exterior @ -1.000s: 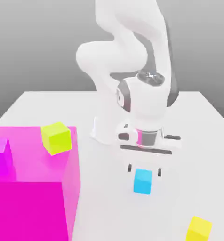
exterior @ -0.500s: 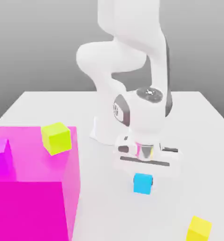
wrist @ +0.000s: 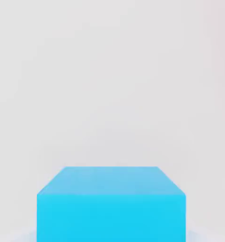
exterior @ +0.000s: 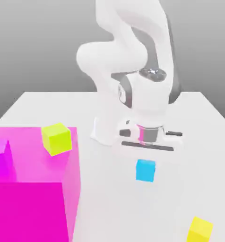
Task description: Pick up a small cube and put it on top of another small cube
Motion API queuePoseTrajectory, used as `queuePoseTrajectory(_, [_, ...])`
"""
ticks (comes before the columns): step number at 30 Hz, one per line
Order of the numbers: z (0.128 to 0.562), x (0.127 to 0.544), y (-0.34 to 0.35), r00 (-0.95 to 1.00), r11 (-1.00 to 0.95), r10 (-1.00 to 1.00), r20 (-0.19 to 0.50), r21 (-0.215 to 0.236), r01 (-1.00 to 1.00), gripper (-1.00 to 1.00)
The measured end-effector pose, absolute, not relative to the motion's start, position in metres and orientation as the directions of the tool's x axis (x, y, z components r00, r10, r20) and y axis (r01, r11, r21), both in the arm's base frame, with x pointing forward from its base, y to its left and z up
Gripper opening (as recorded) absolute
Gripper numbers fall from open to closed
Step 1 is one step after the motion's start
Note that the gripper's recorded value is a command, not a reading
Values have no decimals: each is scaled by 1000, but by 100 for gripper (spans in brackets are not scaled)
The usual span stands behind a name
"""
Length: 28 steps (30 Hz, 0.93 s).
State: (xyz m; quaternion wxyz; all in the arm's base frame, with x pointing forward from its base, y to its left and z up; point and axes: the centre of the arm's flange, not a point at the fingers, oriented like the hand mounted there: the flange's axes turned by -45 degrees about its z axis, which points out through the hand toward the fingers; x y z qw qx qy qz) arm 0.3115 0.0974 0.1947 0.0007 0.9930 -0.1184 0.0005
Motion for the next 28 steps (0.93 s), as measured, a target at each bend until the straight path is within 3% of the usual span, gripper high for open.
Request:
queuePoseTrajectory(10, [214,410,137,947,-946,-321,-6,35,-321,-100])
queuePoseTrajectory(18, [240,478,201,938,-938,-347,-1,6,-347,-100])
queuePoseTrajectory(22, [201,486,213,939,-939,-345,2,-2,-345,-100])
queuePoseTrajectory(23, [188,486,213,938,-938,-346,1,-2,-346,100])
queuePoseTrajectory(28, [188,486,213,938,-938,-346,1,-2,-346,100])
